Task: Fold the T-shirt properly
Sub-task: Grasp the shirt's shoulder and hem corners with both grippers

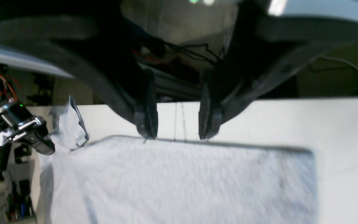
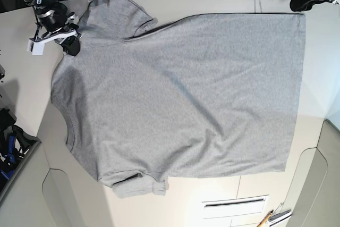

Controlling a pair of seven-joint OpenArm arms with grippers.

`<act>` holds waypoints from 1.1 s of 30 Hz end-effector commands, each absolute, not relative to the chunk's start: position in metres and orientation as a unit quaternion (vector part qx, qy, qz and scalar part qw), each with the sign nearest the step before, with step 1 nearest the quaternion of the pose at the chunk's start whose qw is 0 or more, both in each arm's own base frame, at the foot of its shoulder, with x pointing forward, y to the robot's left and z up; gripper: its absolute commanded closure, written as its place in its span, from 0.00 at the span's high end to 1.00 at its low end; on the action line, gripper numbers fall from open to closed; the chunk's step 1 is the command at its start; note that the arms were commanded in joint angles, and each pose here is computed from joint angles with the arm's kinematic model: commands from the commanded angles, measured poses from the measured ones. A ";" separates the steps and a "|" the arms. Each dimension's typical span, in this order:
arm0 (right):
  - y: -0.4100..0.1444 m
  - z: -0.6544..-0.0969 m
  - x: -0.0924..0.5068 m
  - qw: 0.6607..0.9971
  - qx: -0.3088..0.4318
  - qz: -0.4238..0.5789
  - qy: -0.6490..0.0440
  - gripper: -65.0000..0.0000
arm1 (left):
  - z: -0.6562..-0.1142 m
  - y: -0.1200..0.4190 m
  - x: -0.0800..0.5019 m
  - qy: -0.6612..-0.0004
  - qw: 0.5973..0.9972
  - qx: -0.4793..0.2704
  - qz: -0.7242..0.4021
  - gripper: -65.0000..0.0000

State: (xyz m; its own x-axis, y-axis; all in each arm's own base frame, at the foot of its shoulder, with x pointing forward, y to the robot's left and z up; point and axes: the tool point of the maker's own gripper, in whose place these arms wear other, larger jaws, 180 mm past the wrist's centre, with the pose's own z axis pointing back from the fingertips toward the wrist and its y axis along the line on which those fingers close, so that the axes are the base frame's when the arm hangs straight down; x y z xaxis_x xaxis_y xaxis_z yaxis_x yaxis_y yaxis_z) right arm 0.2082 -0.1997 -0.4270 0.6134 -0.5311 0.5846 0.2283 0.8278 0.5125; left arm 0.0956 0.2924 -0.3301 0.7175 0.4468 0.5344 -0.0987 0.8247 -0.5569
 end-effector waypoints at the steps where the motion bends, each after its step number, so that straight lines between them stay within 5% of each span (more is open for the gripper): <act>1: -0.203 -0.425 0.208 0.880 0.189 -0.207 -0.383 0.00 | -0.316 0.300 0.105 -0.371 0.882 -0.250 0.146 0.39; 7: -0.203 -0.426 0.207 0.882 0.189 -0.206 -0.380 0.00 | -0.300 0.321 0.134 -0.422 0.872 -0.210 0.132 0.52; 15: -0.200 -0.427 0.206 0.883 0.192 -0.207 -0.375 0.00 | -0.323 0.377 0.148 -0.428 0.881 -0.117 0.165 0.52; 24: -0.198 -0.428 0.205 0.882 0.195 -0.210 -0.375 0.00 | -0.383 0.416 0.117 -0.370 0.863 -0.157 0.306 0.52; 33: -0.197 -0.428 0.205 0.883 0.195 -0.210 -0.373 0.00 | -0.425 0.363 0.111 -0.295 0.879 -0.227 0.298 0.52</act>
